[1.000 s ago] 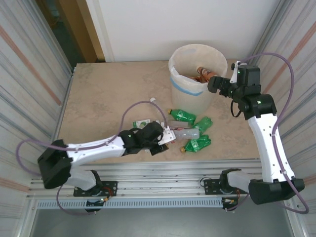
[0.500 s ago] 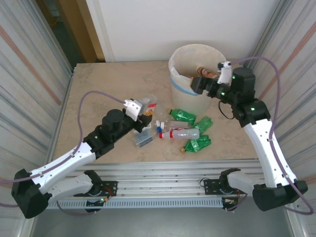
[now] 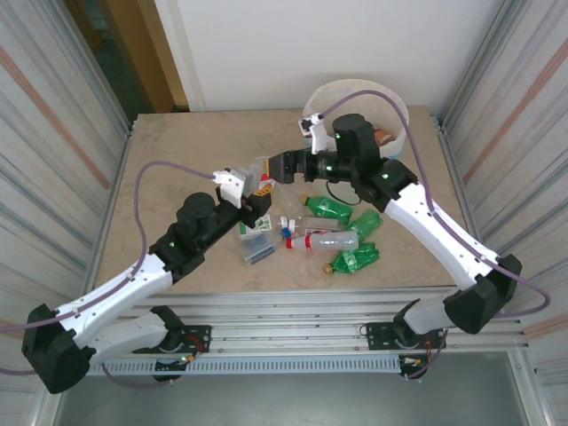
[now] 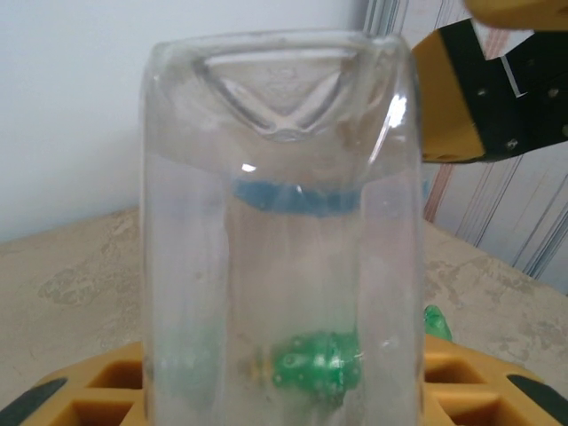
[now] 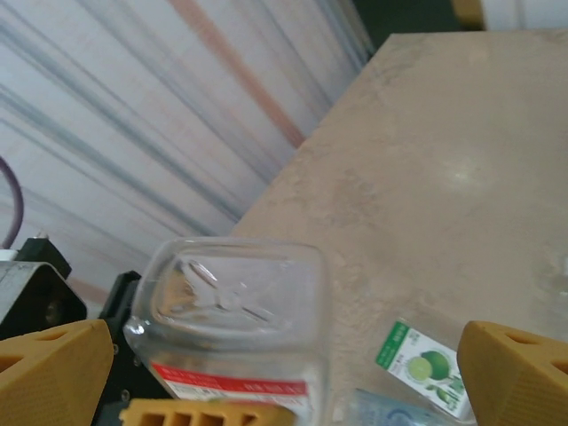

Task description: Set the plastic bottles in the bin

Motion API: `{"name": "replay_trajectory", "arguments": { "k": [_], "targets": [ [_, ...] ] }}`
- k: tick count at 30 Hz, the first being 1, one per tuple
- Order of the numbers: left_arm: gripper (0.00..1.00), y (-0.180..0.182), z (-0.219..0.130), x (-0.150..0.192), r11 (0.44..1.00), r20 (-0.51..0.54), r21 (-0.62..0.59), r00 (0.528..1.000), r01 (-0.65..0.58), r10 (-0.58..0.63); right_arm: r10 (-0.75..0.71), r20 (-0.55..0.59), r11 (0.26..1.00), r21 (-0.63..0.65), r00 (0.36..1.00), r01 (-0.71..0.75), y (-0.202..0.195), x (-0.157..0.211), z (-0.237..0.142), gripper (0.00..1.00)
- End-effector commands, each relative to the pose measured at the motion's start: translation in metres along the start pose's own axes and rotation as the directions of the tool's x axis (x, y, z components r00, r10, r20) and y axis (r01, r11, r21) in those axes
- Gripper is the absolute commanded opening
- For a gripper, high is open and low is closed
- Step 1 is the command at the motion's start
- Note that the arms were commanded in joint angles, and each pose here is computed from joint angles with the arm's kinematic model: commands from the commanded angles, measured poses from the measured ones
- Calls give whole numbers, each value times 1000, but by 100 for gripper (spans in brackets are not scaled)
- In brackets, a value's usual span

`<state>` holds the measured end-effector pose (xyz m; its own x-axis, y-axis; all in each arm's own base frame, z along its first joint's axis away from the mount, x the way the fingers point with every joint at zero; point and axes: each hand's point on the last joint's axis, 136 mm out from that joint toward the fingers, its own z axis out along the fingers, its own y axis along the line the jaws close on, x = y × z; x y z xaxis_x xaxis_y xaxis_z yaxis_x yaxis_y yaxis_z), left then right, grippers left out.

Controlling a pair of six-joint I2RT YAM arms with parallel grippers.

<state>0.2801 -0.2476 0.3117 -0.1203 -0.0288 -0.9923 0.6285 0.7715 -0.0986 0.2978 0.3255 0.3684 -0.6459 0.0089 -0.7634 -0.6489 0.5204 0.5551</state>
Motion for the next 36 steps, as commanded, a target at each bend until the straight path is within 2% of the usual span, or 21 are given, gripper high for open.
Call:
{"name": "replay_trajectory", "arguments": {
  "k": [1, 7, 15, 17, 19, 21, 23, 28, 31, 36],
  "targets": [
    [27, 2, -3, -26, 1000, 90, -2, 996, 22, -22, -22, 12, 996, -83, 1000, 22, 23, -10, 7, 98],
    [27, 1, -3, -30, 1000, 103, 5, 994, 22, -22, -8, -50, 993, -116, 999, 2, 27, 5, 29, 100],
    [27, -4, -1, -31, 999, 111, 34, 993, 25, -28, 21, -102, 991, -127, 995, -34, 25, 19, 46, 89],
    [28, -4, -1, -29, 999, 108, 36, 994, 25, -29, 23, -102, 992, -120, 995, -36, 23, 19, 47, 81],
    [28, -4, -1, -29, 999, 107, 37, 994, 29, -33, 24, -101, 993, -108, 995, -35, 21, 20, 47, 63],
    [31, -4, -1, -27, 999, 102, 39, 994, 31, -35, 22, -94, 994, -102, 995, -32, 20, 18, 46, 51],
    [39, -5, -1, -25, 999, 98, 42, 995, 32, -36, 20, -89, 995, -91, 996, -28, 19, 17, 45, 45],
    [82, -8, -8, -25, 997, 97, 63, 994, 36, -42, 12, -67, 998, -55, 998, -15, 13, 7, 38, 39],
    [99, -10, -17, -28, 996, 110, 76, 993, 39, -48, 13, -46, 1000, -24, 999, -14, 4, -4, 32, 38],
    [99, -5, -37, -24, 997, 118, 62, 991, 53, -60, -24, 10, 1000, 8, 1000, 24, 1, -32, 14, 36]
  ]
}}
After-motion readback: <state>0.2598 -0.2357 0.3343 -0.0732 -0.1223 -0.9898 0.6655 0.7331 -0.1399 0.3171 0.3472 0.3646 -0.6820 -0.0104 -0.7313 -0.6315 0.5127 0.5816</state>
